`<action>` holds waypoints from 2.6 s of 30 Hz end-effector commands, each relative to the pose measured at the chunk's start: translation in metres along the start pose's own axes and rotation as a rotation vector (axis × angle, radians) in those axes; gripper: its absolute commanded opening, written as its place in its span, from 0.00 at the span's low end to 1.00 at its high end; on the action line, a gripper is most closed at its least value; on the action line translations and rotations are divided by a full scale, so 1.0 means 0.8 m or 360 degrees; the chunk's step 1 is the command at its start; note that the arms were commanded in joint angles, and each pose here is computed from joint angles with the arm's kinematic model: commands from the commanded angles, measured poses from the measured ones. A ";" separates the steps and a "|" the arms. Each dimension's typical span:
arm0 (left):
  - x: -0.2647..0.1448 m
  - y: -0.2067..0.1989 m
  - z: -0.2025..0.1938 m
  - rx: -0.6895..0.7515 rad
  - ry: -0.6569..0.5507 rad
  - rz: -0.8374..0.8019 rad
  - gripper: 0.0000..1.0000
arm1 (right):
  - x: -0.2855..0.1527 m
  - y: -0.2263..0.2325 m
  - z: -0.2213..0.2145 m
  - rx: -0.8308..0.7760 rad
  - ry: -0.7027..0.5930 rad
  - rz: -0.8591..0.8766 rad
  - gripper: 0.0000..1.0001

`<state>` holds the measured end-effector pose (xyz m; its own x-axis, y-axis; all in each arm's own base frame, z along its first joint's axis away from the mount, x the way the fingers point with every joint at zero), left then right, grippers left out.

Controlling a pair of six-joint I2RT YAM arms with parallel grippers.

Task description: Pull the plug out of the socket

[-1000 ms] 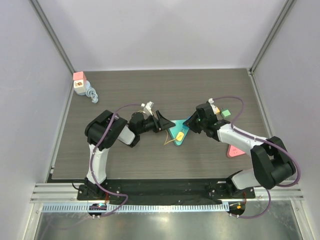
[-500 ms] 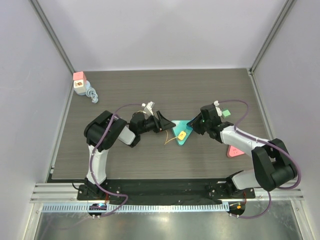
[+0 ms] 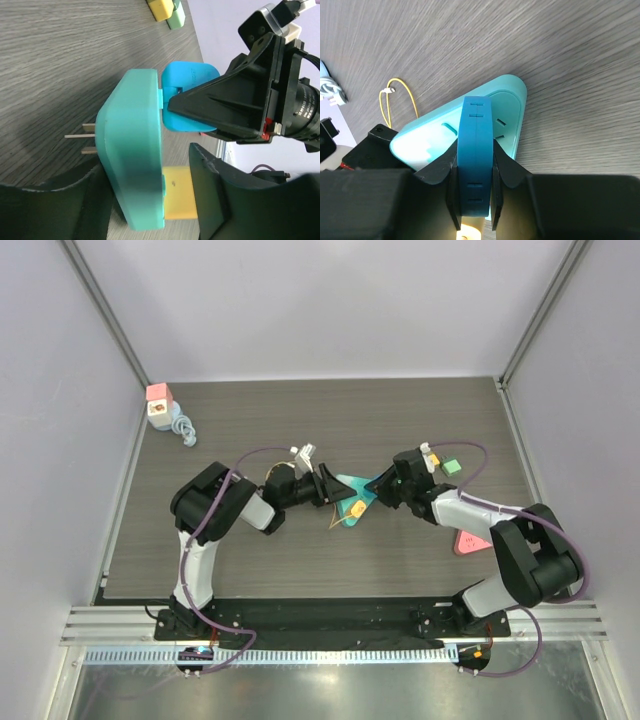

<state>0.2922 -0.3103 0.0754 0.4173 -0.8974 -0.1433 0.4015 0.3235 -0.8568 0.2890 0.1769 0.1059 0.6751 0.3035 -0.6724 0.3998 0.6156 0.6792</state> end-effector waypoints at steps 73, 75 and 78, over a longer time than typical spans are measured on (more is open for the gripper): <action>-0.014 0.041 0.022 0.0102 -0.0215 0.0679 0.00 | -0.029 -0.080 0.138 -0.0336 -0.0286 -0.0413 0.88; -0.014 0.042 0.021 0.0102 -0.0213 0.0677 0.00 | -0.045 -0.079 0.135 -0.0356 -0.0298 -0.0415 0.88; -0.013 0.043 0.021 0.0096 -0.0213 0.0679 0.00 | -0.069 -0.073 0.131 -0.0392 -0.0308 -0.0381 0.89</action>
<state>0.3185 -0.2933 0.0811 0.6752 -0.6679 -0.3132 0.2618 0.6139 -0.7447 0.3021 0.0550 0.1097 0.6605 0.0360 -0.7499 0.4431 0.7877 0.4280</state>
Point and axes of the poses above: each gripper's point midway between its finger pads, its own x axis out along the fingers, its own y axis along the line the jaws close on, z = x × y, the point moved 6 cm from there along -x, back along the fingers, and after that the axes turned 2 degrees about x, right-handed, at the moved point
